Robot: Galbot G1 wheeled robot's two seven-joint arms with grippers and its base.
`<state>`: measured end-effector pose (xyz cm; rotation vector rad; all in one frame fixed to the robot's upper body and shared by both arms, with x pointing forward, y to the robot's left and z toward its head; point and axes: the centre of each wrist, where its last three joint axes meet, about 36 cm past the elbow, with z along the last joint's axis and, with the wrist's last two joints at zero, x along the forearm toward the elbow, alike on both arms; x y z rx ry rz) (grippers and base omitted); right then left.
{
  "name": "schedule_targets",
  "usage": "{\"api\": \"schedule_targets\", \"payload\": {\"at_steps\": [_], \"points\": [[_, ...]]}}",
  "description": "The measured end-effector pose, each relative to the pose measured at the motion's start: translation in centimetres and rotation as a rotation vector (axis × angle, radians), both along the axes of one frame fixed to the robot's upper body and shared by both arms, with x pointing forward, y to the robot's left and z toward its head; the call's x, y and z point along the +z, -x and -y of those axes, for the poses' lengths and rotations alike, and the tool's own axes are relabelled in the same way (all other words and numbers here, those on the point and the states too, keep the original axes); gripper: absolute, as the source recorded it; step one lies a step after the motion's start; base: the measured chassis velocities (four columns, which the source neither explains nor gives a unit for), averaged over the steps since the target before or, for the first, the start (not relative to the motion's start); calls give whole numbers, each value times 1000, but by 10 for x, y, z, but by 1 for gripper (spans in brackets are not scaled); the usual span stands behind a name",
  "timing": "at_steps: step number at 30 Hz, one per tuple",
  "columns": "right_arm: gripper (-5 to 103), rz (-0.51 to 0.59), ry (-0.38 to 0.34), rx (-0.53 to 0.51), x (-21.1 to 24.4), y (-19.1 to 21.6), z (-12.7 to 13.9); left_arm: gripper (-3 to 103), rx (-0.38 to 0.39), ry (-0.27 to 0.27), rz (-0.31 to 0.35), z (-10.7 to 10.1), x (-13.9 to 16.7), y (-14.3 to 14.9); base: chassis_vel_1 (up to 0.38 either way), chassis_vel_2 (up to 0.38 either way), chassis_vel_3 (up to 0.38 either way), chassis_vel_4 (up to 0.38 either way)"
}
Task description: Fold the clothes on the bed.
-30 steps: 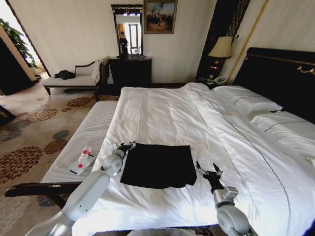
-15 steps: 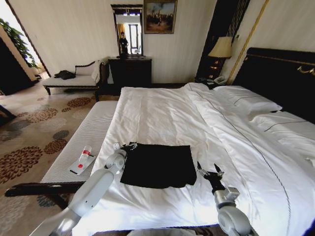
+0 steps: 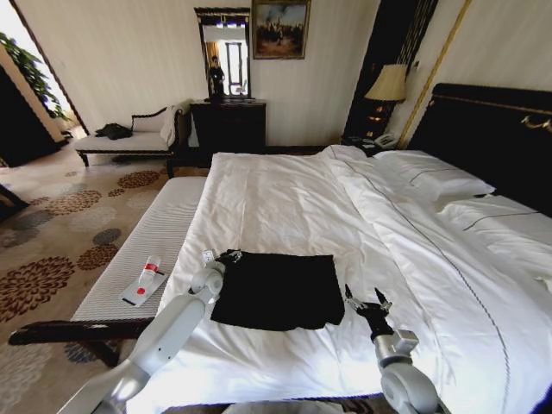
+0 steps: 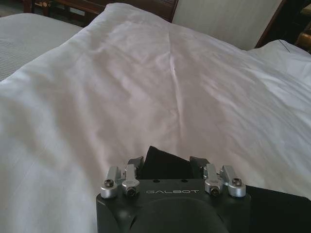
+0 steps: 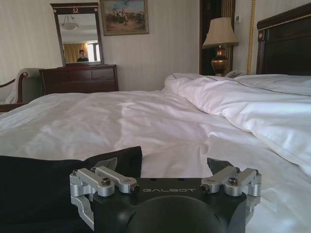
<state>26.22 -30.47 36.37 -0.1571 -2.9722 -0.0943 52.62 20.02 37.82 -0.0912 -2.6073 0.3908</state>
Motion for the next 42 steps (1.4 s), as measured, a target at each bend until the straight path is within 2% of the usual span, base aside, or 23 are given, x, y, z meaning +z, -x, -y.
{"api": "schedule_targets", "payload": {"at_steps": [2,3,6,9,10,12,14,19,25,27,29,30,34,35,38,39,42], "points": [[100,0,-2,-4,0,1,-1,48,0,0,-3,0,-1,1,0,0,0,0],[100,0,-2,-4,0,1,-1,48,0,0,-3,0,-1,1,0,0,0,0],[100,0,-4,-8,0,2,0,32,1,-4,-10,0,-5,2,0,0,0,0],[100,3,-4,-10,1,2,0,27,3,-6,-14,0,-7,2,0,0,0,0],[100,4,-4,-11,2,3,0,16,5,-6,-15,0,-7,2,0,0,0,0],[100,5,-4,-12,2,3,0,16,5,-5,-16,1,-8,2,0,0,0,0],[100,5,-4,-14,2,4,0,7,6,-3,-13,2,-7,1,0,0,0,0],[100,6,-5,-14,3,3,0,6,7,0,-7,3,-5,0,0,0,0,0],[100,4,-21,-7,18,-16,5,4,4,4,3,4,-1,1,0,0,0,0],[100,2,-58,-7,29,-31,10,4,1,2,4,4,-1,3,0,0,0,0],[100,-15,-132,-13,39,-48,15,3,-2,-4,6,3,-1,5,0,0,0,0],[100,-15,-132,-13,39,-48,15,3,-2,-4,6,3,-1,5,0,0,0,0],[100,-56,-275,-6,53,-84,27,2,-4,-2,5,1,-3,11,0,0,0,0],[100,-56,-275,-6,53,-84,27,2,-4,-2,5,1,-3,11,0,0,0,0],[100,-108,-392,41,61,-113,41,2,-3,-8,0,-1,-6,16,0,0,0,0],[100,-108,-392,41,61,-113,41,2,-3,-8,0,-1,-6,16,0,0,0,0],[100,-142,-469,77,66,-140,53,2,-3,-15,-1,-4,-8,20,0,0,0,0]]}}
